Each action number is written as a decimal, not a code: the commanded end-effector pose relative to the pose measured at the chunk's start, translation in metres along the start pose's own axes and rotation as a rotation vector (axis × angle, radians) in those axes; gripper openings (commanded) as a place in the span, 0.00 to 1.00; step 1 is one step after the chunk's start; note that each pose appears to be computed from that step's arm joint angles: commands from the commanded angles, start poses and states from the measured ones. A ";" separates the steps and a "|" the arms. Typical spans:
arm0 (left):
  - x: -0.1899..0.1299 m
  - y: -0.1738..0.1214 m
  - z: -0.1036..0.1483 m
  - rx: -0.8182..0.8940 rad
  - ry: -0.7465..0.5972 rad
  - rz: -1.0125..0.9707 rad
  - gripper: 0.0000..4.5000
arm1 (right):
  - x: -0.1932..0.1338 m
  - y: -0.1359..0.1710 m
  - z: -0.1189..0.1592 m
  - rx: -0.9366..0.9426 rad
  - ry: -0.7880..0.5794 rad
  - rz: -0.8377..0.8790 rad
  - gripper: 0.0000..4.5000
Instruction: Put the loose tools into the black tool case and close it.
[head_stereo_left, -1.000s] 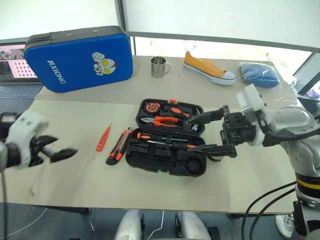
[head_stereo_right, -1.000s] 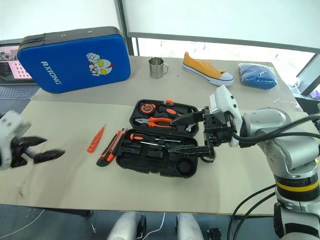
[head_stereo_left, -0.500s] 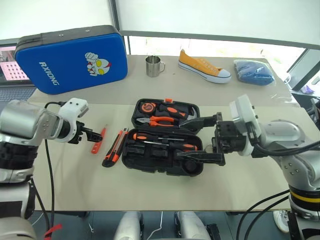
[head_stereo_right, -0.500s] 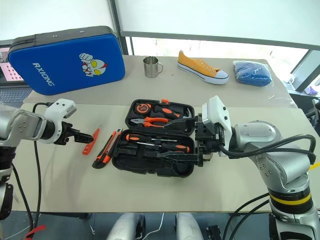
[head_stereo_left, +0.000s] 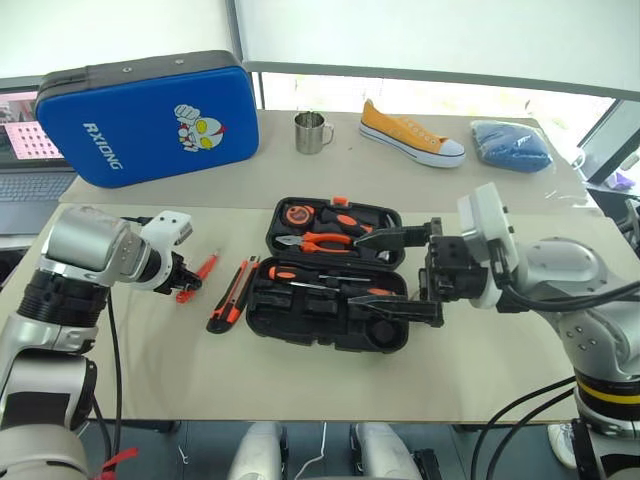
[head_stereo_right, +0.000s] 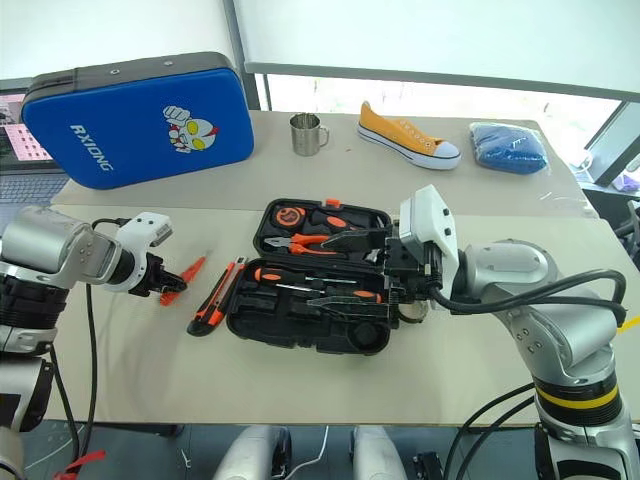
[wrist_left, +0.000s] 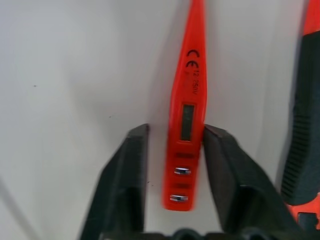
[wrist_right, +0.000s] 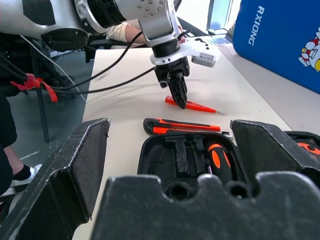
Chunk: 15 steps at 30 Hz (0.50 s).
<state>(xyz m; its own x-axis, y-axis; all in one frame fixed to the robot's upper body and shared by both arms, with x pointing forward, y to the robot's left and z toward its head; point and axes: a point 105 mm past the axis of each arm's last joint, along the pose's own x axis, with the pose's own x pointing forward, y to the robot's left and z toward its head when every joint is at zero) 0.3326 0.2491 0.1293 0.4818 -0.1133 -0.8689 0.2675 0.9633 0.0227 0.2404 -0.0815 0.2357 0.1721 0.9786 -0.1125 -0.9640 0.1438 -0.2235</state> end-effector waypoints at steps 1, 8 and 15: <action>0.009 0.007 -0.010 -0.025 0.036 0.019 0.10 | 0.000 0.005 0.011 -0.062 -0.024 0.011 1.00; 0.003 0.033 -0.006 -0.019 -0.036 0.102 0.10 | -0.006 0.006 0.009 -0.058 0.003 -0.001 1.00; -0.039 0.015 0.056 0.417 -0.393 -0.001 0.10 | -0.018 0.009 -0.002 0.001 0.064 -0.022 1.00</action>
<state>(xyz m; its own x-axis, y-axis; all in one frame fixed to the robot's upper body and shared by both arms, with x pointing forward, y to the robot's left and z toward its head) 0.3614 0.2756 0.1643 0.7076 -0.1614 -0.6879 0.4229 0.8767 0.2294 0.2356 -0.0977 0.2243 0.2134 0.9596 -0.1835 -0.9652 0.1780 -0.1918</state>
